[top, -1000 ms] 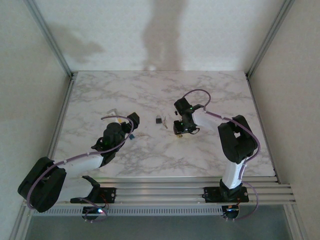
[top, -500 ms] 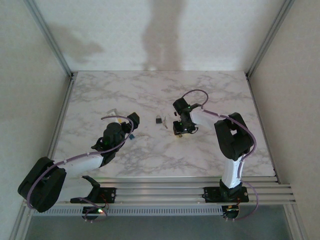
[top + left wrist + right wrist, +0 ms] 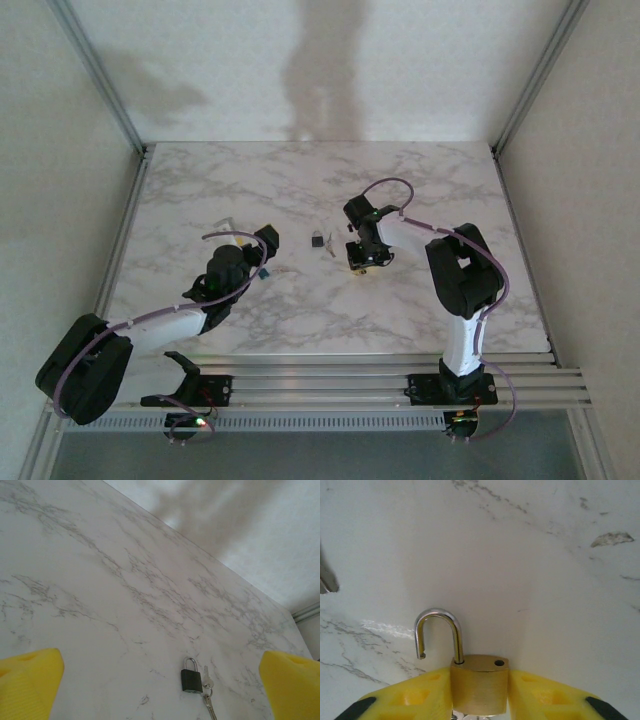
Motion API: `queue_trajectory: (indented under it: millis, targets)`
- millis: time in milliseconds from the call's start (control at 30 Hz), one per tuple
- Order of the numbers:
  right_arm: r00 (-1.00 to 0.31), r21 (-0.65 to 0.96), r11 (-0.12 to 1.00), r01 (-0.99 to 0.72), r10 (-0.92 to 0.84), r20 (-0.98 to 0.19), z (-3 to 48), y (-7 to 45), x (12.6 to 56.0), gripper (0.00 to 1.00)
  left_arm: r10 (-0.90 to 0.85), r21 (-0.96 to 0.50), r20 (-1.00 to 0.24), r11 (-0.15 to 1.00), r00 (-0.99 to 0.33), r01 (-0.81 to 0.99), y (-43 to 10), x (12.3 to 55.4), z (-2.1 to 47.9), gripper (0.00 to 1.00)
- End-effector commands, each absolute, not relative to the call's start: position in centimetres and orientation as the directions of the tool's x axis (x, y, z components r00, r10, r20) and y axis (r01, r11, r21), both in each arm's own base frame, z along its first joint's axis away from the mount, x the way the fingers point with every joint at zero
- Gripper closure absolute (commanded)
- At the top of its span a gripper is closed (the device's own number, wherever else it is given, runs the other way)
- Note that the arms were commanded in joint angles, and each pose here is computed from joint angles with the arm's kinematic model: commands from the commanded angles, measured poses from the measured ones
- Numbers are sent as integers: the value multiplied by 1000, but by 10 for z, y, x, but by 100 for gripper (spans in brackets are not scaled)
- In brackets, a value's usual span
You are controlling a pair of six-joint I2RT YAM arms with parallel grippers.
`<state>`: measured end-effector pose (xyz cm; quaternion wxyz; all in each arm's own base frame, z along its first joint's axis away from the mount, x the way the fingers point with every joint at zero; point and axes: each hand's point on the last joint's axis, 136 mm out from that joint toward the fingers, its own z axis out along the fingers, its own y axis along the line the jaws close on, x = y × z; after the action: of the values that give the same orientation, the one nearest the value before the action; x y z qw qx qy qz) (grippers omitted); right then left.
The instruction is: Lock with the key
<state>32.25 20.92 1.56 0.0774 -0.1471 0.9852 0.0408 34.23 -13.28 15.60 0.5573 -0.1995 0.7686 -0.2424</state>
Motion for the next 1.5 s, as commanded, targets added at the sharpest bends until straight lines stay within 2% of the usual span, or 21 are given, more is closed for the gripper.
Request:
queue_trajectory:
  millis: [0, 167, 567, 867, 1100, 1267, 1467]
  targets:
    - [-942, 58, 946, -318, -308, -137, -4, 216, 319, 68, -591, -614, -750, 789, -297, -21, -139, 345, 166, 1]
    - [-939, 60, 945, -321, -309, -148, 1, 216, 319, 71, -592, -615, -749, 788, -300, -20, -139, 345, 166, 0]
    - [-921, 204, 912, -355, -303, -246, 43, 237, 313, 72, -593, -626, -739, 779, -318, 2, -145, 345, 165, 1]
    - [-903, 316, 862, -397, -305, -302, 62, 254, 305, 73, -590, -667, -710, 739, -384, 98, -167, 341, 171, 1]
    - [-880, 419, 791, -446, -303, -365, 83, 270, 296, 73, -546, -749, -639, 602, -542, 277, -218, 331, 175, 1]
    - [-860, 459, 744, -486, -313, -404, 95, 279, 289, 73, -502, -816, -562, 467, -657, 341, -250, 322, 173, 9]
    - [-832, 460, 706, -539, -359, -424, 99, 292, 279, 73, -479, -860, -494, 391, -725, 328, -265, 320, 165, 17]
